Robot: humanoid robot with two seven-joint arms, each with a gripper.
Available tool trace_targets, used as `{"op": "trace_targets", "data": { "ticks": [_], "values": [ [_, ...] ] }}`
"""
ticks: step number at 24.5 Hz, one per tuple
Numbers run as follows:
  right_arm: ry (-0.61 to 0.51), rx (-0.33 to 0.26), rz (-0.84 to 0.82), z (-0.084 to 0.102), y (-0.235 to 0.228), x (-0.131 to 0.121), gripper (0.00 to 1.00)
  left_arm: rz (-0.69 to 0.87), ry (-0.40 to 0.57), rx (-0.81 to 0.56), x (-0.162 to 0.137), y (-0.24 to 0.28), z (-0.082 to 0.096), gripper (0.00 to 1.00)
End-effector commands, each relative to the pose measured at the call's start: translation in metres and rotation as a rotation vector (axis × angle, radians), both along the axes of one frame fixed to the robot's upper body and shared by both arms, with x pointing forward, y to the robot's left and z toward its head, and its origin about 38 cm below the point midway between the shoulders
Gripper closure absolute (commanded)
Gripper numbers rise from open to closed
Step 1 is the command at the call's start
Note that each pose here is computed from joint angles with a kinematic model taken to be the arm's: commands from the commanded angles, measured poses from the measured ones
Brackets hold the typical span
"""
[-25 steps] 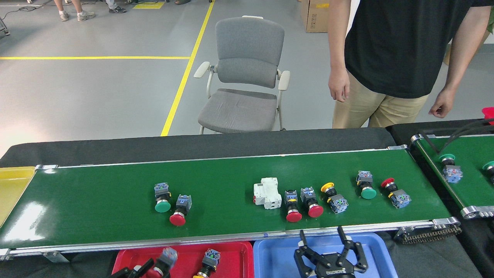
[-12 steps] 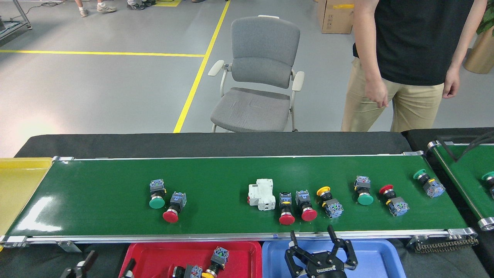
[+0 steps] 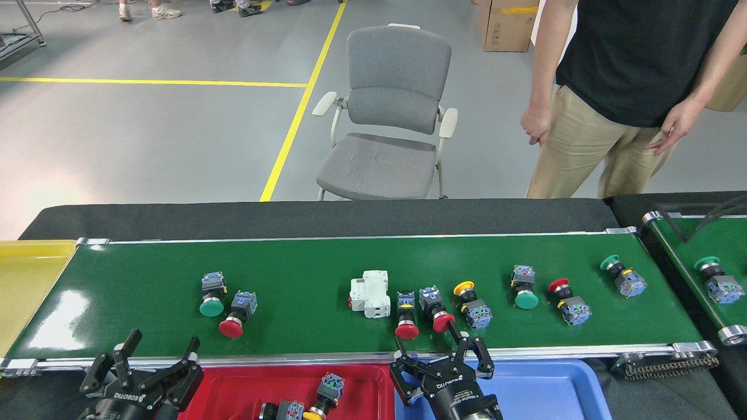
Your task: Pick switch part from conveyor to tray
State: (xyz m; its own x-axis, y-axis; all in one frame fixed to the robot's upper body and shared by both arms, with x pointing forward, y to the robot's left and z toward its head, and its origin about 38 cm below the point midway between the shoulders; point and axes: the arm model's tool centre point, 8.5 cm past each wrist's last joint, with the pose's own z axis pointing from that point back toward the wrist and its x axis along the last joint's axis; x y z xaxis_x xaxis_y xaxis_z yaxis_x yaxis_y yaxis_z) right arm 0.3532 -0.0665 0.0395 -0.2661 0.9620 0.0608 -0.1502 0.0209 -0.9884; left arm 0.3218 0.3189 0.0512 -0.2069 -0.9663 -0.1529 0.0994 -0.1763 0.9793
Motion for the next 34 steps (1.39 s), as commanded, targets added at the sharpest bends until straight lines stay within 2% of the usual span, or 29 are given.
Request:
{"op": "trace_targets", "data": {
  "ticks": [1,4,7,10,11,12,13,14,16,17,19,21,25,27,29,31,32,33,34],
  "values": [
    [-0.011,0.003,0.016,0.006,0.012,0.011,0.02,-0.072,-0.007,0.009,0.004,-0.009,0.005,0.0],
    [-0.007,-0.013,0.034,0.008,0.028,0.029,0.02,-0.089,-0.003,0.01,0.007,-0.015,0.004,0.0],
    [0.009,-0.025,0.042,0.009,0.047,0.05,0.02,-0.086,0.001,0.003,0.026,-0.017,0.006,0.0],
    [0.015,-0.061,0.047,0.008,0.047,0.064,0.07,-0.054,0.015,-0.02,0.053,-0.013,0.004,0.0],
    [0.019,-0.073,0.048,0.007,0.048,0.068,0.12,-0.038,0.021,-0.029,0.062,-0.012,0.002,0.01],
    [0.021,-0.08,0.047,0.006,0.047,0.07,0.19,-0.033,0.024,-0.033,0.067,-0.01,0.002,0.01],
    [0.026,-0.091,0.049,0.004,0.046,0.073,0.34,-0.027,0.031,-0.027,0.071,-0.005,0.001,0.03],
    [0.03,-0.104,0.049,0.003,0.045,0.078,0.55,-0.022,0.044,-0.019,0.074,0.001,-0.001,0.08],
    [0.036,-0.122,0.059,0.002,0.045,0.084,0.84,-0.003,0.075,-0.017,0.076,0.008,-0.01,0.24],
    [0.038,-0.117,0.072,0.002,0.046,0.084,0.94,0.018,0.085,-0.015,0.079,0.011,-0.014,0.26],
    [0.041,-0.111,0.09,0.002,0.048,0.083,0.99,0.05,0.098,-0.008,0.081,0.016,-0.019,0.34],
    [0.038,-0.106,0.095,0.003,0.05,0.082,0.99,0.059,0.105,0.003,0.08,0.024,-0.02,0.44],
    [-0.015,-0.081,0.123,0.021,0.06,0.077,0.99,0.062,0.103,-0.009,0.076,0.028,-0.022,0.79],
    [-0.038,-0.055,0.159,0.026,0.071,0.06,0.99,0.062,0.098,-0.036,0.073,0.027,-0.022,0.86],
    [-0.065,-0.035,0.2,0.031,0.08,0.041,0.99,0.055,0.092,-0.059,0.068,0.026,-0.023,0.89],
    [-0.102,-0.03,0.271,0.034,0.083,0.009,0.98,0.004,0.065,-0.069,0.053,0.021,-0.015,0.9],
    [-0.121,-0.029,0.31,0.035,0.083,-0.009,0.93,-0.046,0.054,-0.066,0.04,0.015,-0.011,0.9],
    [-0.128,-0.034,0.356,0.033,0.084,-0.031,0.63,-0.135,0.048,-0.065,0.019,0.005,-0.007,0.89],
    [-0.135,-0.034,0.384,0.032,0.087,-0.044,0.23,-0.202,0.052,-0.068,0.002,-0.003,-0.006,0.86]
  ]
}}
